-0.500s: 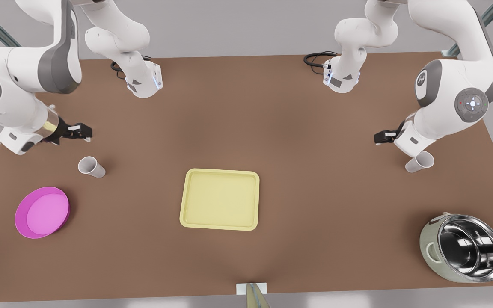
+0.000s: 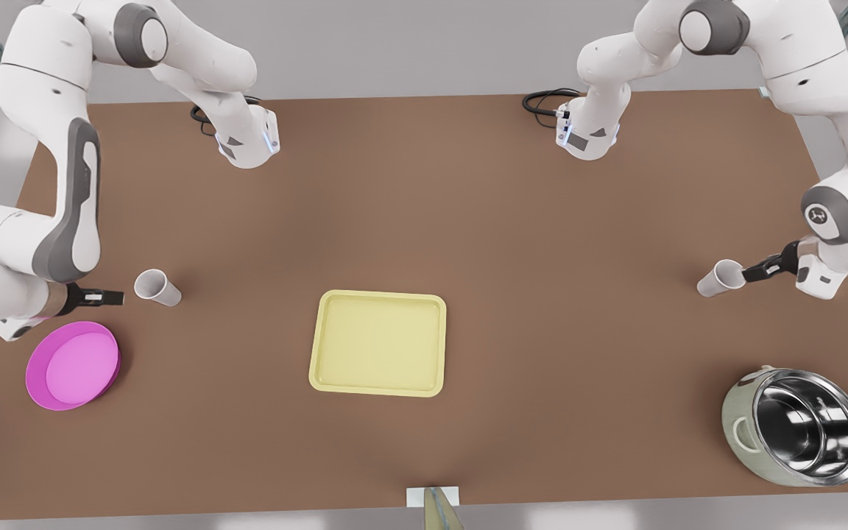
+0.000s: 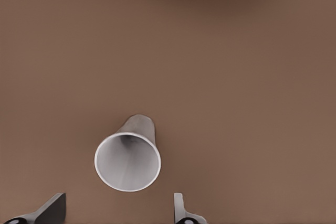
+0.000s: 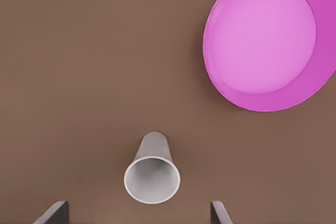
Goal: Use both arms to respectively pick up the white IKEA cups from the middle-left and middle-right positions, then place the white IKEA cups onto the middle-middle tray, ensuring that the cups remain upright and do not tip over
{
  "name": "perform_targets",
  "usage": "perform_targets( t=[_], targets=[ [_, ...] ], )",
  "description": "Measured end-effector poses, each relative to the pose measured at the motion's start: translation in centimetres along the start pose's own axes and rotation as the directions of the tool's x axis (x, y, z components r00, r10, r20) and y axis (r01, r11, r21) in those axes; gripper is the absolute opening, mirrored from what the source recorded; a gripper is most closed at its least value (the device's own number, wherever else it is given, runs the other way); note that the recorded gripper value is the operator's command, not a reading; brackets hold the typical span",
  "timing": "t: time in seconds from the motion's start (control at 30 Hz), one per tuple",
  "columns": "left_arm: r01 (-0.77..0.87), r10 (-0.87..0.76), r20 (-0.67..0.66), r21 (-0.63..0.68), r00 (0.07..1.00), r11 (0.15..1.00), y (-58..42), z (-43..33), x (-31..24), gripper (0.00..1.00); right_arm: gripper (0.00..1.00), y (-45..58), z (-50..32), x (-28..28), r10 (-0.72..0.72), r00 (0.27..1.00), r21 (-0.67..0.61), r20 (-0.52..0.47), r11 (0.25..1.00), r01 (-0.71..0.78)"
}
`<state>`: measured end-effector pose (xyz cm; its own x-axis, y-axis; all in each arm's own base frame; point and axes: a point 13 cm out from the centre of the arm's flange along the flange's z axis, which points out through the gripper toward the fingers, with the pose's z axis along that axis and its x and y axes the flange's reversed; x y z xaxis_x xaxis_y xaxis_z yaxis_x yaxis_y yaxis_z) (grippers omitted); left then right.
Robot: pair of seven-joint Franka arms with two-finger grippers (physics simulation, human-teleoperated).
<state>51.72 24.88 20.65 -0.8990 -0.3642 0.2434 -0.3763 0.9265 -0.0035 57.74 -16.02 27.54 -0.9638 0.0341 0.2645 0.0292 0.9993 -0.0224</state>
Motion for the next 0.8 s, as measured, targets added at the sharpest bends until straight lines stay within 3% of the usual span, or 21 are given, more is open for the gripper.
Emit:
perform_targets(
  t=[0.43, 0.47, 0.5, 0.53, 0.57, 0.6, 0.8],
  targets=[
    [-0.09, 0.09, 0.004, -0.031, 0.996, 0.995, 5.5, 9.8, -0.3, 1.0, 1.0, -0.2, 9.0, 3.2, -0.061, 0.994, -0.015, 0.086, 0.998, 0.063],
    [-0.096, 0.097, 0.002, -0.032, 0.995, 0.995, 5.6, 10.2, -0.4, 0.9, 1.0, -0.4, 9.6, 3.3, -0.065, 0.994, -0.013, 0.089, 0.998, 0.066],
    [-0.103, 0.103, 0.002, -0.033, 0.995, 0.994, 5.7, 10.5, -0.5, 0.71, 1.0, -0.4, 10.0, 3.3, -0.07, 0.993, -0.011, 0.093, 0.997, 0.071],
    [-0.11, 0.11, 0.002, -0.034, 0.994, 0.993, 5.7, 10.6, -0.6, 0.61, 1.0, -0.5, 10.4, 3.3, -0.074, 0.993, -0.009, 0.097, 0.997, 0.075],
    [-0.118, 0.118, 0.003, -0.034, 0.993, 0.992, 5.6, 10.7, -0.6, 0.39, 1.0, -0.6, 10.7, 3.3, -0.077, 0.992, -0.007, 0.1, 0.997, 0.078],
    [-0.124, 0.124, 0.001, -0.034, 0.992, 0.992, 5.5, 10.8, -0.6, 0.23, 1.0, -0.7, 11.3, 3.4, -0.081, 0.992, -0.007, 0.1, 0.997, 0.082],
    [-0.148, 0.149, 0.001, -0.031, 0.989, 0.988, 5.0, 10.1, -0.7, 0.21, 1.0, -2.3, 14.6, 3.4, -0.082, 0.991, -0.007, 0.106, 0.997, 0.083]
  ],
)
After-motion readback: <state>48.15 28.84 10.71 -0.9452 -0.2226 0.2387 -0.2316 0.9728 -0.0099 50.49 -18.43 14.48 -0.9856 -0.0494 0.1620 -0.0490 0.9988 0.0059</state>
